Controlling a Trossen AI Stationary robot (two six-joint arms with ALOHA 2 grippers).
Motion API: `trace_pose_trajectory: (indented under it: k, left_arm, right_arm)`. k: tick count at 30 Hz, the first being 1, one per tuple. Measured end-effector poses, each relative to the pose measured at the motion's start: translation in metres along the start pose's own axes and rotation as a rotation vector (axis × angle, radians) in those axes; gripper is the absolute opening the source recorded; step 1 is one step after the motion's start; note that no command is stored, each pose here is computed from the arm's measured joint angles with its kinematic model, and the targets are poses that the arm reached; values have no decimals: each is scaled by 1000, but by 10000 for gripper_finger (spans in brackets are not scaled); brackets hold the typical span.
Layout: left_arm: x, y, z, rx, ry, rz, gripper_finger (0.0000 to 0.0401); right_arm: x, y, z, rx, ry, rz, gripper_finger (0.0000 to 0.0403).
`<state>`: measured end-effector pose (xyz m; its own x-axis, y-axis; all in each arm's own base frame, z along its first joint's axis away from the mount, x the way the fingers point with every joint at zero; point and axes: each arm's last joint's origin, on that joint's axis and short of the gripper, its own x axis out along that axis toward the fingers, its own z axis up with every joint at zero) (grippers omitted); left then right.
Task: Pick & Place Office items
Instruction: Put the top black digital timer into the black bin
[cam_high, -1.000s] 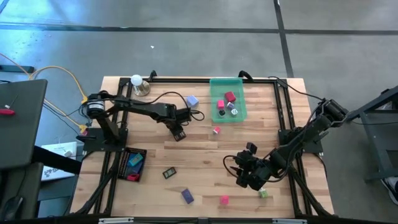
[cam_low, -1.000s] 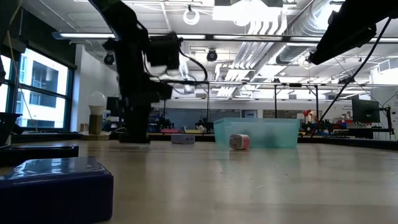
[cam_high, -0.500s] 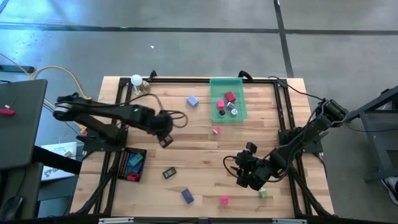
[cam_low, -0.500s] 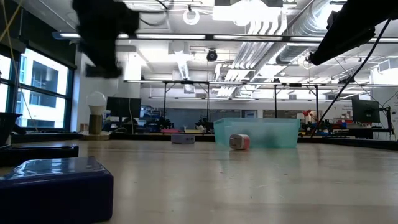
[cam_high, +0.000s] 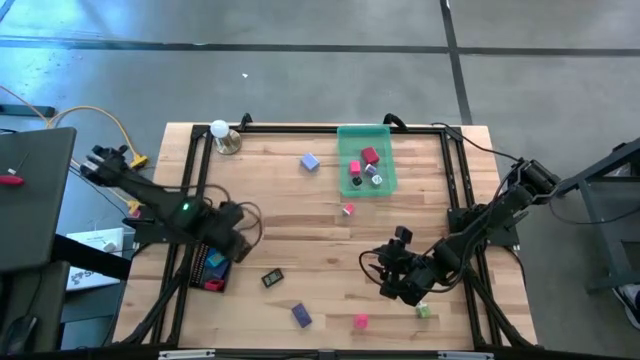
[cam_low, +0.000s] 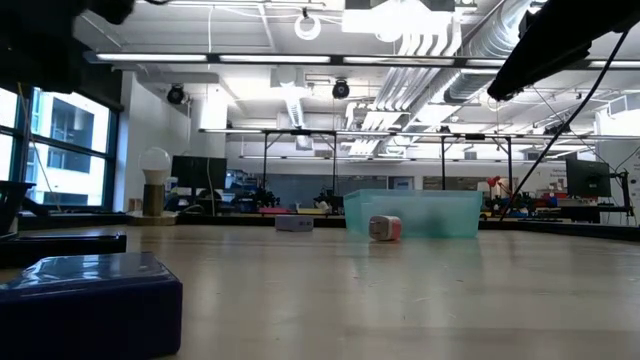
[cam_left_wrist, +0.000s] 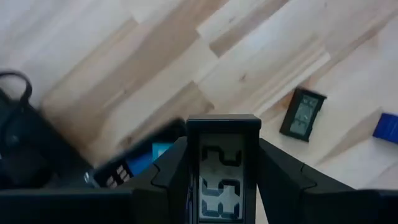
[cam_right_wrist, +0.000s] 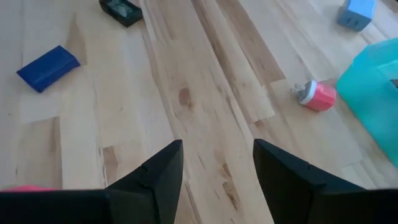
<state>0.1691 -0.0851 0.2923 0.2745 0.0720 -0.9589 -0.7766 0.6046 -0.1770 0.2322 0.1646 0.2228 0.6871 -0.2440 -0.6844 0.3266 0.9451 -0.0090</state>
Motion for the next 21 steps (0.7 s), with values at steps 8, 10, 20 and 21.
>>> trace_pose_trajectory:
  k: [8, 10, 20, 21]
  left_arm:
    - [0, 2, -52, -49, -15, -18, 137]
    - [3, 6, -63, -67, -8, -9, 137]
    - [37, 20, -84, -111, -7, 27, 137]
    - [42, 21, -85, -105, -6, 26, 137]
  right_arm:
    - [0, 0, 0, -21, 2, 2, 183]
    - [0, 0, 0, -21, 3, 2, 183]
    - [0, 1, 0, -6, -3, 9, 183]
    - [0, 1, 1, -3, -5, 12, 183]
